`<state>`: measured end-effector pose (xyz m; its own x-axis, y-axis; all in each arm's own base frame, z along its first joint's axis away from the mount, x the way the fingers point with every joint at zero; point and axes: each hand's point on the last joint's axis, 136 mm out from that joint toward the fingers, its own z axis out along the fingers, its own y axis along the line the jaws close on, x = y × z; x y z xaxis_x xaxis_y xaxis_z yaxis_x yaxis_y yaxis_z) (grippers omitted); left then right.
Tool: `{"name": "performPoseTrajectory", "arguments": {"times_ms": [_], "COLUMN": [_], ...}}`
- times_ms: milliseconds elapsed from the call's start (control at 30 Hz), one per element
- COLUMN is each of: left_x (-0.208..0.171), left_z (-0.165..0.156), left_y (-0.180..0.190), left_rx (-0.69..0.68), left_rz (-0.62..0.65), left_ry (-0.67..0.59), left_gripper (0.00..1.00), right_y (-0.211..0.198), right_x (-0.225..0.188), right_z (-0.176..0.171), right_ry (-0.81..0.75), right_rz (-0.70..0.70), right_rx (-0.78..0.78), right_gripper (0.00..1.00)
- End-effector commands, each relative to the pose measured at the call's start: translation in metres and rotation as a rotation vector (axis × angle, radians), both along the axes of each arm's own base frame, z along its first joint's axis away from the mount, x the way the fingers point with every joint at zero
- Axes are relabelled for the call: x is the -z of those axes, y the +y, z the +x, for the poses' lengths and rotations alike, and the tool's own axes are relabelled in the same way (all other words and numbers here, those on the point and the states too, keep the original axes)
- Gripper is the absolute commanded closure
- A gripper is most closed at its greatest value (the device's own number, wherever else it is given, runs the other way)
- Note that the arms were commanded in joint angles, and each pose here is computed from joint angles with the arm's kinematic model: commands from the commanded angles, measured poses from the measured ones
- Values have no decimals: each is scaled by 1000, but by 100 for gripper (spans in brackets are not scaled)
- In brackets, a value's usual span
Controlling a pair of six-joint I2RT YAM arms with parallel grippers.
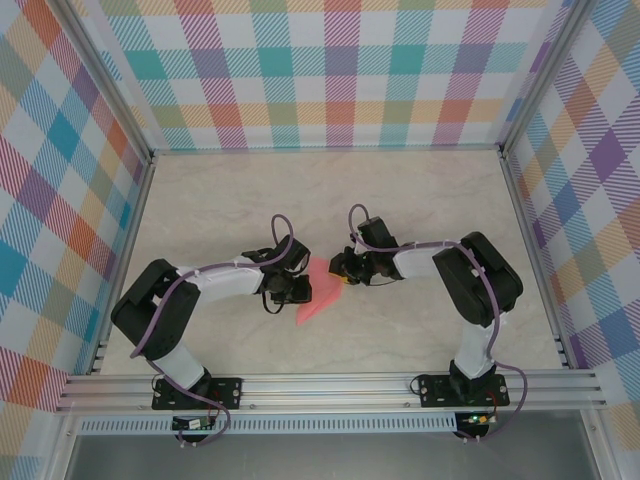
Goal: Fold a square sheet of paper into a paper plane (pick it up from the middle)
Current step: Fourth fold the wing at the center of the table.
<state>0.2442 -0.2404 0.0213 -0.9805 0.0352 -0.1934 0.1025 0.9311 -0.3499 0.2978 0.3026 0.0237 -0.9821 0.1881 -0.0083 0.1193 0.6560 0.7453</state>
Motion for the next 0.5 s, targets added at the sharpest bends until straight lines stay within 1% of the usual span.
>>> {"name": "performPoseTrajectory", "arguments": {"times_ms": [0,100,200,267,333,467], "left_x": [-15,-34,-55,-64,-67,-64], "left_z": [-2,1,1,-3,-11,-25], "left_y": [6,7,8,10,12,14], "left_rx": [-2,-15,-25,-30,-28,-12], "left_rz": [-13,-37,-73,-84,-72,13], "left_ry": [-33,-87,-137,-161,-184,-241], "left_gripper": [75,65,59,58,56,51], "right_y": [6,5,3,4,5,5], "right_x": [-8,-10,-12,-15,-18,-27], "right_z": [1,0,-1,-2,-3,-2], "right_ry": [-14,-12,-11,-11,-10,-18], "right_rz": [29,34,33,38,47,57], "right_rx": [-37,-31,-22,-23,-20,-20], "right_gripper": [80,83,82,82,81,80]}}
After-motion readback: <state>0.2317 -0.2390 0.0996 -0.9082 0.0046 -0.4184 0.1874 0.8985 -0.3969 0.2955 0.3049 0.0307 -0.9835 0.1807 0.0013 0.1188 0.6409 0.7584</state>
